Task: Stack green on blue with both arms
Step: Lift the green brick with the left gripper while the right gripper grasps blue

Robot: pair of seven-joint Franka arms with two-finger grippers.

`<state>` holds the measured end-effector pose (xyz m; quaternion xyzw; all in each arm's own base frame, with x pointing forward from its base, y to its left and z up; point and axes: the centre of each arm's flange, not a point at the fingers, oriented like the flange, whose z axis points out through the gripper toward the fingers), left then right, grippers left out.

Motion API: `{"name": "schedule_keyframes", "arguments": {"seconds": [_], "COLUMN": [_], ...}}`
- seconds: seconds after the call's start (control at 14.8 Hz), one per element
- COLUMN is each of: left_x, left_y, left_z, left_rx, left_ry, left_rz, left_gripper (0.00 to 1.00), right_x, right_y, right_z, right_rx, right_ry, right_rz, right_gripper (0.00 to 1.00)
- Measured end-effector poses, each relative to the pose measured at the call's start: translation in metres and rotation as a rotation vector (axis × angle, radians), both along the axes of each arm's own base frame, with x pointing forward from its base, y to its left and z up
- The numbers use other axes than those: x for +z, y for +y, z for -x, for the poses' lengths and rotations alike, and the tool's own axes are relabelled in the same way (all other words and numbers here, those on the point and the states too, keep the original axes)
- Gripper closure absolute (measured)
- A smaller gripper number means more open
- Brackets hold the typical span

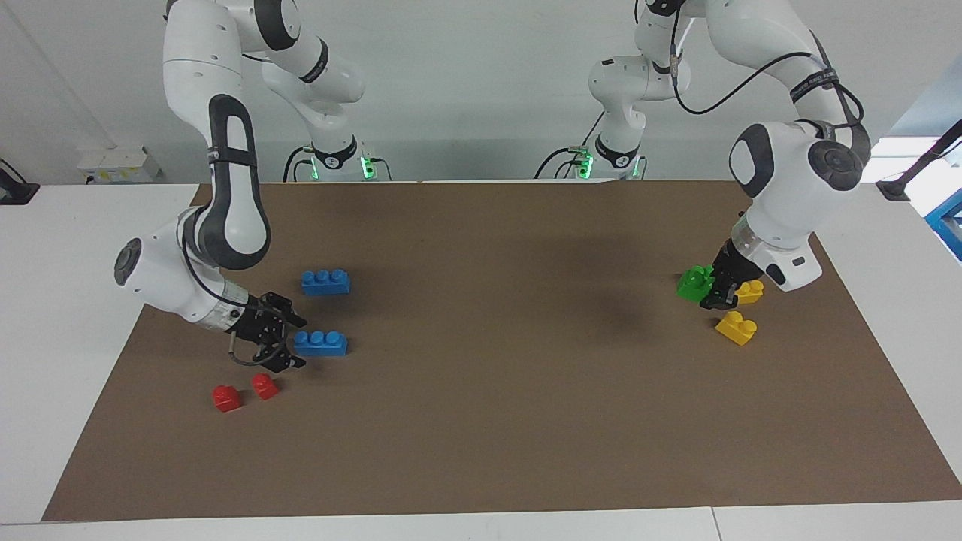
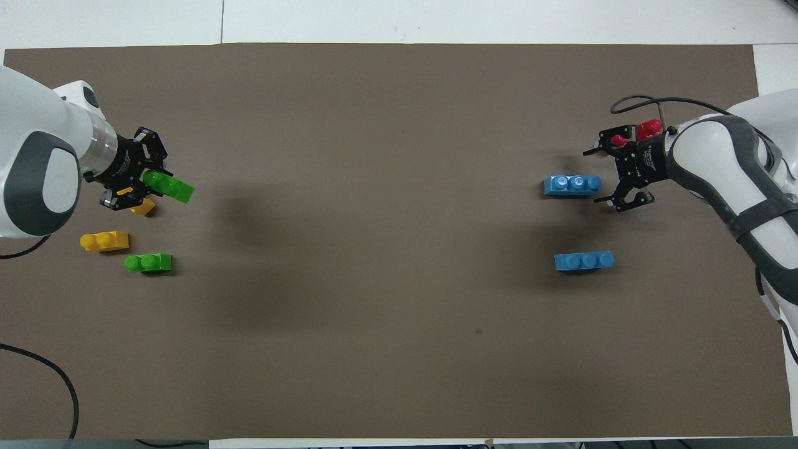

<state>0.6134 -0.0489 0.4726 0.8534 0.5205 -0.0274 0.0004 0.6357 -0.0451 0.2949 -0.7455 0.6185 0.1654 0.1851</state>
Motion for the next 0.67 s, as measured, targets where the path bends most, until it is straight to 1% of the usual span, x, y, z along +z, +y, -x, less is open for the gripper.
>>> {"name": "schedule_keyframes", "arguments": {"seconds": [0.13, 0.27, 0.4, 0.54, 0.67], "left_x": [0.026, 0.045, 0.060, 0.070, 0.073], "left_y": [-0.013, -0.022, -0.025, -0.024, -0.024], "left_z": [0.008, 0.015, 0.023, 0.028, 0.030], "left_rx": [0.037, 0.085, 0.102, 0.116, 0.126], "left_ry": [0.009, -0.002, -0.011, -0.017, -0.021], "left_rz": [-0.004, -0.006, -0.006, -0.005, -0.005], "left_gripper": [0.66, 0.66, 0.66, 0.66, 0.66], "right_x": [-0.004, -0.007, -0.009, -0.010, -0.010], "right_y": [0.000, -0.001, -0.001, -0.001, -0.002], "right_z": [0.001, 0.002, 0.004, 0.004, 0.004], "right_rx": [-0.003, 0.001, 0.015, 0.019, 0.018], "right_ry": [-0.005, -0.009, -0.014, -0.020, -0.023], "right_rz": [-0.002, 0.001, 0.002, 0.004, 0.006], "right_gripper": [0.00, 0.00, 0.00, 0.00, 0.04]}}
